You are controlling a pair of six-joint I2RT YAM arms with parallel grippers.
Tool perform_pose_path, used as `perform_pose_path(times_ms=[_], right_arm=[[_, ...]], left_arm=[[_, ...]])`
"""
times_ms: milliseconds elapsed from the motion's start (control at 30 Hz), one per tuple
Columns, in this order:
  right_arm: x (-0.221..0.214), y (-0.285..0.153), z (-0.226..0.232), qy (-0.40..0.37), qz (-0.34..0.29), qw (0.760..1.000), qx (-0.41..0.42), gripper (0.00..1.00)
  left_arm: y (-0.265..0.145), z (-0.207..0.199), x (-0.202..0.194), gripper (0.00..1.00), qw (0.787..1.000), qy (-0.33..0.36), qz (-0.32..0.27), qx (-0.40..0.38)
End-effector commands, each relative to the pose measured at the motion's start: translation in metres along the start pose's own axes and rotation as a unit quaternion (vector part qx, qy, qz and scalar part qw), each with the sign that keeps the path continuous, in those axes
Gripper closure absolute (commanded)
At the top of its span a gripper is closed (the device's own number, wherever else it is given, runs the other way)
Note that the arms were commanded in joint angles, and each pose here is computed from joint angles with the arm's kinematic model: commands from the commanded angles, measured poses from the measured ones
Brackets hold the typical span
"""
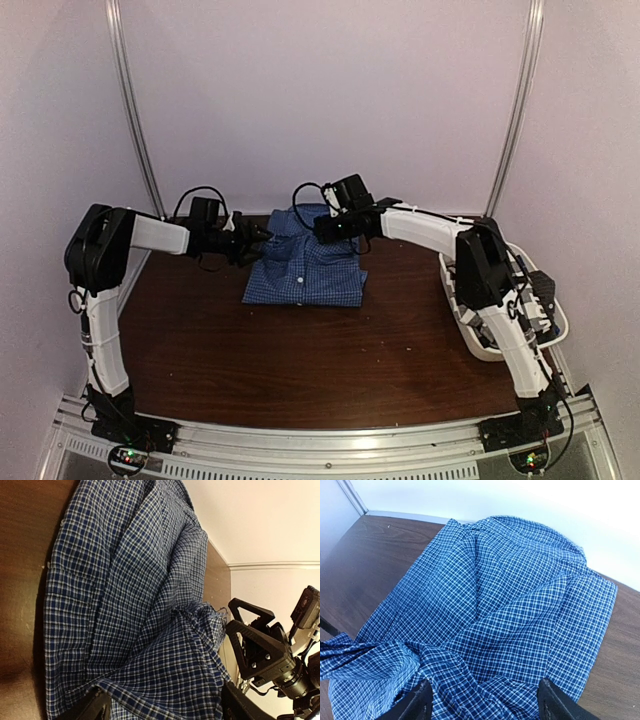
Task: Fold and stack the long sleeve shirts
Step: Smooth out the 2/3-rectangle-folded shirt at the center of the board.
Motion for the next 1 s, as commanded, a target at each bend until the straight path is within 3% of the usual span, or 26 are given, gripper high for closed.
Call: perform_pose_path(times_ms=[0, 233, 533, 967], right_arm=[[0.03, -0.032, -0.001, -0.016, -0.019, 1.0, 0.001, 0.24], [0.021, -0.068, -0.016, -0.008, -0.013, 1.0, 0.016, 0.16], [-0.009, -0.094, -0.021, -0.002, -0.003, 1.0, 0.027, 0.2], [-0.033, -0.056, -0.046, 0.027, 0.03, 0.999, 0.036, 0.3]], left_arm=[[-0.006, -0.011, 0.023, 0.23, 0.998, 0.026, -0.05, -0.029], [-0.016, -0.028, 0.018, 0.2, 0.994, 0.049, -0.048, -0.086], [-0.022, -0.032, 0.011, 0.17, 0.991, 0.002, -0.032, -0.13], [-0.028, -0.027, 0.008, 0.18, 0.992, 0.012, -0.038, -0.122]])
Point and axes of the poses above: each gripper's point midway between its finger pads, its own y axis out along the fingers, its own z axis along the line the jaws close on, x = y × z, the point moved 8 cm from there along -y, back along the fingers
